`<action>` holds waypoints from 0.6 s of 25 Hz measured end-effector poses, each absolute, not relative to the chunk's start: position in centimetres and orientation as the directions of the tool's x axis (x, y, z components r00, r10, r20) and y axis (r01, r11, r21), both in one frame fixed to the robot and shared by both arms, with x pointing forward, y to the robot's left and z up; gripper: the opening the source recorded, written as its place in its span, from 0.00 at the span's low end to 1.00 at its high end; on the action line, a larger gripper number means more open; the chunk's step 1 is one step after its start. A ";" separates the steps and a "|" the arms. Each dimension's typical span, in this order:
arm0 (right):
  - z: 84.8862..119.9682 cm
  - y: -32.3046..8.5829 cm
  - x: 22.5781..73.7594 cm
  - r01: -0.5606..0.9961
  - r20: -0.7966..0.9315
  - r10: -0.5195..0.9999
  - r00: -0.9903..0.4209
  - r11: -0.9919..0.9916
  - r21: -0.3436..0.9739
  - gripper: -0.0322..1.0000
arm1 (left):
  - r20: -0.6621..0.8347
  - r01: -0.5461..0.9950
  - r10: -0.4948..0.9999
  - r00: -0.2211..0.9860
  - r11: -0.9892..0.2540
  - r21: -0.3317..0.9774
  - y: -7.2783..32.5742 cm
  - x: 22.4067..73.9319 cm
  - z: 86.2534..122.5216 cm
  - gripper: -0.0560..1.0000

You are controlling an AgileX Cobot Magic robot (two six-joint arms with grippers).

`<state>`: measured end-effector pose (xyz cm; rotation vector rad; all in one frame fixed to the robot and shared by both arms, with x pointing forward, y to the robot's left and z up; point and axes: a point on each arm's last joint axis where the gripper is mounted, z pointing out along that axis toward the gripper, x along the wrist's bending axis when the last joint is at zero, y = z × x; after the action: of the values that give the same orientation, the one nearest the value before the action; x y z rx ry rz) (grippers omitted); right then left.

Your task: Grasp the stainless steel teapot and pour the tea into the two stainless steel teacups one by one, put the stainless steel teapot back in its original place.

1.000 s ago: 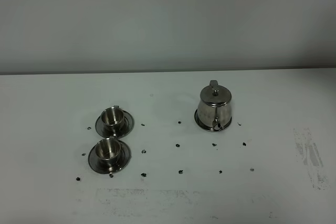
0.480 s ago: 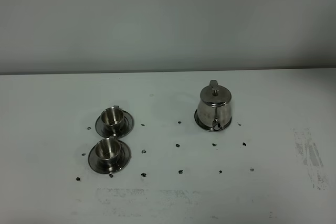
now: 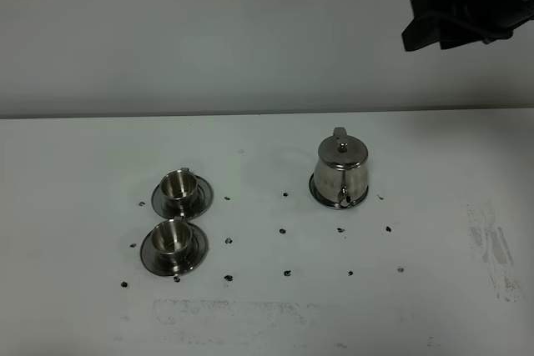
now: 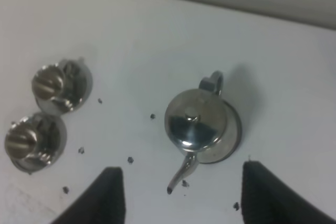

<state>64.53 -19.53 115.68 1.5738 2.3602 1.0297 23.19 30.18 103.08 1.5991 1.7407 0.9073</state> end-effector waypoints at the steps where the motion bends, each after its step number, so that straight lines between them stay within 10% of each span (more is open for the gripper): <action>1: 115.0 -19.2 65.0 0.774 0.257 0.855 -0.450 0.231 0.589 0.49 | 0.018 0.585 0.995 -0.094 0.040 0.810 30.2 23.2 103.1 0.49; 15: 110.1 -12.6 68.4 0.752 0.307 0.815 -0.492 0.221 0.621 0.49 | 0.018 0.585 0.995 -0.094 0.040 0.810 30.2 23.2 103.1 0.49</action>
<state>68.41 -12.58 110.12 1.5363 2.3871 1.1347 23.19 30.18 103.08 1.5991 1.7407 0.9073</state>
